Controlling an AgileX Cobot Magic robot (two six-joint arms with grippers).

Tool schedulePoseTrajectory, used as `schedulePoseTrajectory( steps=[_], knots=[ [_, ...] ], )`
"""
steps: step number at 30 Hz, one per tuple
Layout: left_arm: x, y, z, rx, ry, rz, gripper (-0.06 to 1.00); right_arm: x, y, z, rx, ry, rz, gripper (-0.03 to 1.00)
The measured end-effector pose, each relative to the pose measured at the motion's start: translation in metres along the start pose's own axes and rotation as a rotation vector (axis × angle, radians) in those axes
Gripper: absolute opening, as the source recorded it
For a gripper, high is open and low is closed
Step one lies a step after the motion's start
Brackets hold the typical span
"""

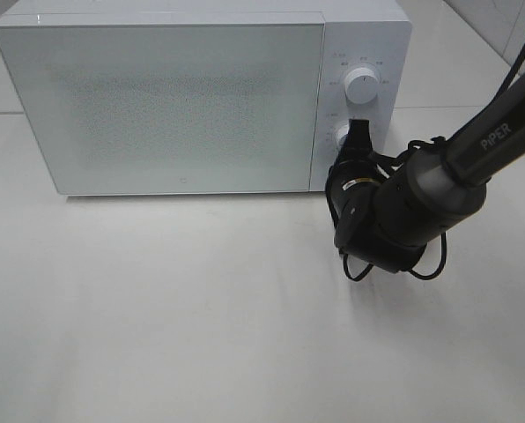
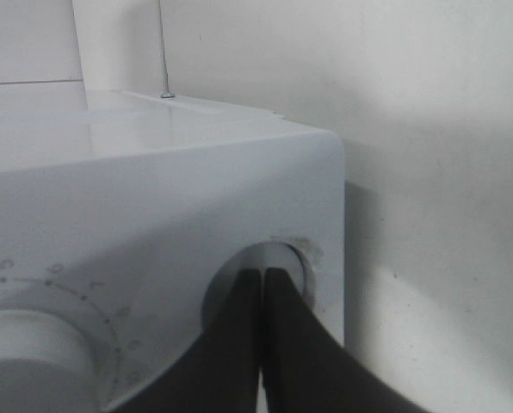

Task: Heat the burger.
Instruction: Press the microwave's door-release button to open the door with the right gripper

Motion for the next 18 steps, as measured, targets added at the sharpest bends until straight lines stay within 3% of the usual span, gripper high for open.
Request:
schedulePoseTrajectory(
  steps=[18],
  knots=[
    [0.0,0.0,0.0,0.0,0.0,0.0,0.99,0.013,-0.001,-0.005,0.042,-0.044,0.039,0.01]
  ],
)
Point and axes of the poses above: a point on each arm's last joint axis where the gripper is mounted, x pointing out along that axis toward the gripper, y along the wrist's bending axis when the last joint is at zero, z = x × y, the point moved 4 cm from there along x, pointing out along that axis toward the gripper, and after that the axes turned 11 degrees about x, right-handed, at the moved point
